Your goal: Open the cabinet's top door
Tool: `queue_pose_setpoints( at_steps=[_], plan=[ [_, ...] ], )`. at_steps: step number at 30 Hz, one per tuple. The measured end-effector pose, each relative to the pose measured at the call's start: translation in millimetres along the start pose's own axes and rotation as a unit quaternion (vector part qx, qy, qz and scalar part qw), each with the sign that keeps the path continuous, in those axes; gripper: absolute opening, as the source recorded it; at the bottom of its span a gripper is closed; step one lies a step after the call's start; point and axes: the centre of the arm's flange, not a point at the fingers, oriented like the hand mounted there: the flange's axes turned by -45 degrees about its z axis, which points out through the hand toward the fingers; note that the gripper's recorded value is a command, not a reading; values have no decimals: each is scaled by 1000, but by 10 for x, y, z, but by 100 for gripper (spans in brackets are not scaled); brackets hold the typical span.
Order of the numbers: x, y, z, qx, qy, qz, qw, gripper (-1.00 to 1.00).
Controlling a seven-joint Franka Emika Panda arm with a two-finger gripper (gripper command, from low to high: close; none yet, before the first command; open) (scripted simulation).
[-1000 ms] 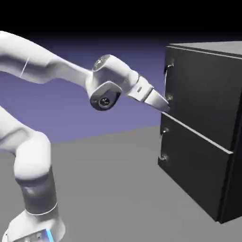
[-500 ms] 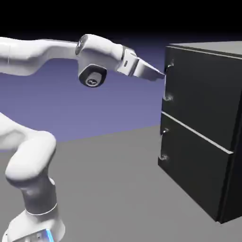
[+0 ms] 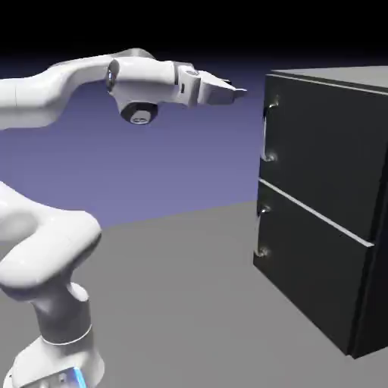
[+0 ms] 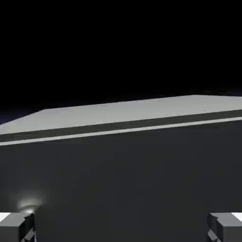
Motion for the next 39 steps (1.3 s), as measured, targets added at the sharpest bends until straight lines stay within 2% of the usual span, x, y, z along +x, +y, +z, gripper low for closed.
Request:
queue_pose_setpoints(
  at_steps=[10, 21, 26, 27, 29, 39],
  plan=[
    [-502, -512, 379, 14, 38, -22, 999, 0],
    [-1478, -738, 1107, 18, 48, -42, 998, 0],
    [-1432, -760, 1574, 18, 49, -42, 998, 0],
    [-1430, -759, 1604, 18, 48, -42, 998, -100],
    [-1430, -759, 1604, 18, 48, -42, 998, -100],
    [-1470, -348, 859, 121, 44, -47, 991, -100]
  ],
)
